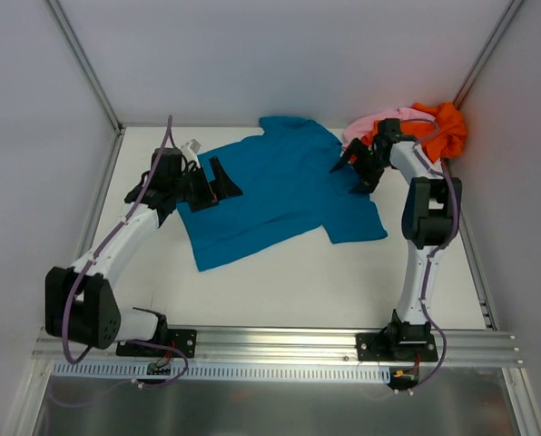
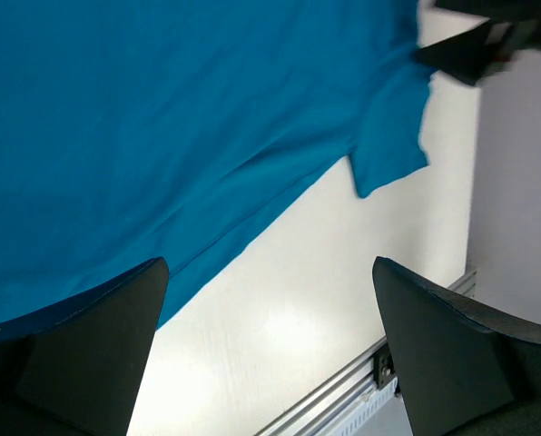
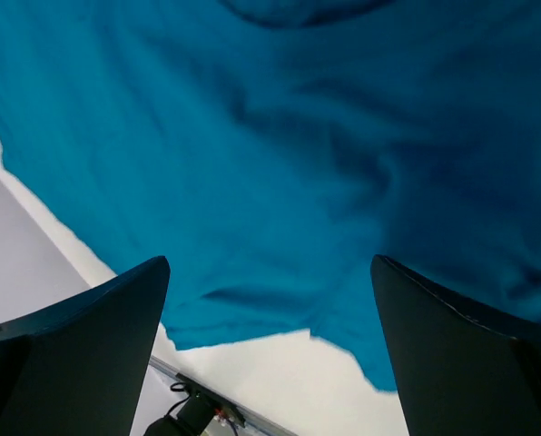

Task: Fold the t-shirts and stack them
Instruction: Flatten out the tshirt

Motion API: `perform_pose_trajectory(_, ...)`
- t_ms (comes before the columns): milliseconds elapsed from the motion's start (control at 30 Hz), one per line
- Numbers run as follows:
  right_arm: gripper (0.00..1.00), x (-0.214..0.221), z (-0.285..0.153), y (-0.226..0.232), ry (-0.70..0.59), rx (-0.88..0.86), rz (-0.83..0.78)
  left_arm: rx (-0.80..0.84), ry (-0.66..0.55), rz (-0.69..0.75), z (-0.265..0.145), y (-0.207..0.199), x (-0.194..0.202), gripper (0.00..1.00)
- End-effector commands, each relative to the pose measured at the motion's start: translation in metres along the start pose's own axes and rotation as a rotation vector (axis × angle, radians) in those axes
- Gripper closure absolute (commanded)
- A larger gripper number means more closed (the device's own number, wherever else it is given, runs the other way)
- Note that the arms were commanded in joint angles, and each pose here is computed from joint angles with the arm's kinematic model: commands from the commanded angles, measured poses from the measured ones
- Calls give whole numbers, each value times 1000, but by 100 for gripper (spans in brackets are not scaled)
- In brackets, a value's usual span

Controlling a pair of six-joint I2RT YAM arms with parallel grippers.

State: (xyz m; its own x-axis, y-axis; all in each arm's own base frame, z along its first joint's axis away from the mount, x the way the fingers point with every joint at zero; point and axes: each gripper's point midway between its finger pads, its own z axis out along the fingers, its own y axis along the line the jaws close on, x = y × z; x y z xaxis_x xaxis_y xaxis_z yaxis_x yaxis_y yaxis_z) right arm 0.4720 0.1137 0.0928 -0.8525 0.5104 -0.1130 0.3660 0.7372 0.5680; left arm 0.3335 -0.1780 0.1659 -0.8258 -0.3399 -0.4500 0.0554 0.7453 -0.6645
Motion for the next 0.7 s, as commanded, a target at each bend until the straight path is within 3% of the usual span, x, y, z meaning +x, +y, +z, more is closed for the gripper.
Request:
perform_pose_trajectory(0, 1, 8, 38, -2, 81, 25, -2, 103, -123, 102, -34, -37, -16, 1)
perform_pose_trajectory(200, 1, 5, 67, -7, 93, 74, -31, 100, -173, 150, -63, -44, -12, 1)
perform_pose_trajectory(333, 0, 19, 50, -30, 97, 207, -52, 110, -184, 154, -76, -52, -13, 1)
perform_pose_trajectory(667, 1, 130, -19, -119, 188, 472, -29, 139, -244, 215, -98, -80, -37, 1)
